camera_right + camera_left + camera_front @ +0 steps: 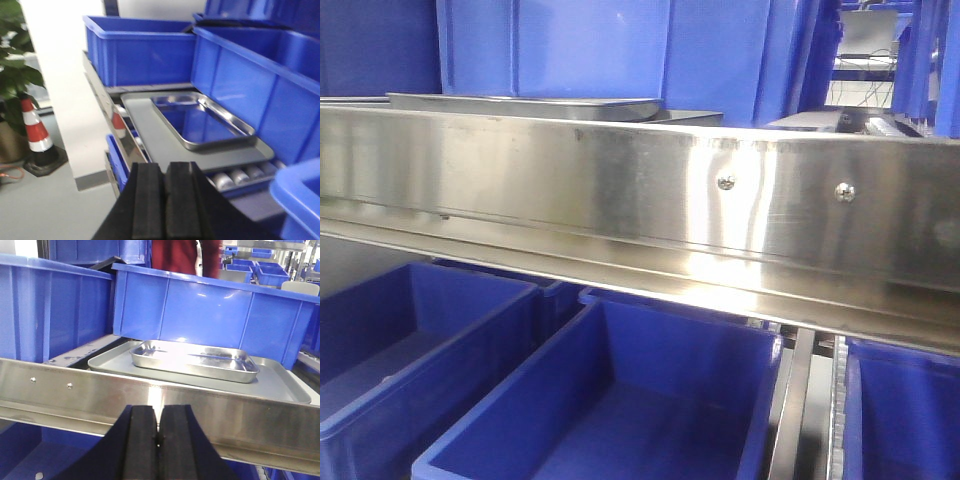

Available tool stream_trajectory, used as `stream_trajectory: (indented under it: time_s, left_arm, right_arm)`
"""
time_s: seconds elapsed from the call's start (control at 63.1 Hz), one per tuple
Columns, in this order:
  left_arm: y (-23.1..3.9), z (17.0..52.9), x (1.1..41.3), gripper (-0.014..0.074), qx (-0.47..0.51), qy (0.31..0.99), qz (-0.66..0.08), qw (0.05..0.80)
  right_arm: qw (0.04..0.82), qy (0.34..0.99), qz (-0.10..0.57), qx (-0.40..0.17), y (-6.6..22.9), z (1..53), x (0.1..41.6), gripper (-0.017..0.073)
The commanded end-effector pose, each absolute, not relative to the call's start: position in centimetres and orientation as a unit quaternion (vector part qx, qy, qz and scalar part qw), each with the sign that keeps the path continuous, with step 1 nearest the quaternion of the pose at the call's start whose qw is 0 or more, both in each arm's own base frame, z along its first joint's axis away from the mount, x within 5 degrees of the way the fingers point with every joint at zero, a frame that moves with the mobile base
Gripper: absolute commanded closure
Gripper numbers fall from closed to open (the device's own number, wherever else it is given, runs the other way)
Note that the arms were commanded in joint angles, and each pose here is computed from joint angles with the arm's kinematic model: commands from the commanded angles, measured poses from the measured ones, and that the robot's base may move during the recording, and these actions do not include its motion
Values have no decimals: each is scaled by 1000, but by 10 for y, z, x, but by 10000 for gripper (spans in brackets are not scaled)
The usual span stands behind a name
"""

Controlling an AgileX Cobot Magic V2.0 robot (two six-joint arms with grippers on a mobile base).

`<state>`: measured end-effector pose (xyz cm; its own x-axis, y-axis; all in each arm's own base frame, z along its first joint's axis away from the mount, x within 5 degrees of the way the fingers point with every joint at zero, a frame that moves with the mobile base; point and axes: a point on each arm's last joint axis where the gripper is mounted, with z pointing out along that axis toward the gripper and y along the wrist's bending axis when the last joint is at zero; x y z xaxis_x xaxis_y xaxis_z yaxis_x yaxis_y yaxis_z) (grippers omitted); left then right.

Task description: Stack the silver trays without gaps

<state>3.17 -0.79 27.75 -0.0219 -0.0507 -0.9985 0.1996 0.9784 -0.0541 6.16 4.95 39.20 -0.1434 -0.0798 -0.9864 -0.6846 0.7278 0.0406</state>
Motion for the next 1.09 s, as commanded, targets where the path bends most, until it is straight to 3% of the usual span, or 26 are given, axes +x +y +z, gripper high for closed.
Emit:
stream_trajectory:
  time_s: [0.0,1.078]
  left_arm:
    - [-8,279,31,599,53,700,-91,707]
    - [-8,279,31,599,52,699,-91,708]
  right_arm:
    - [610,695,260,-276,50,395,60,629]
    - [609,687,273,-288,52,396,58,629]
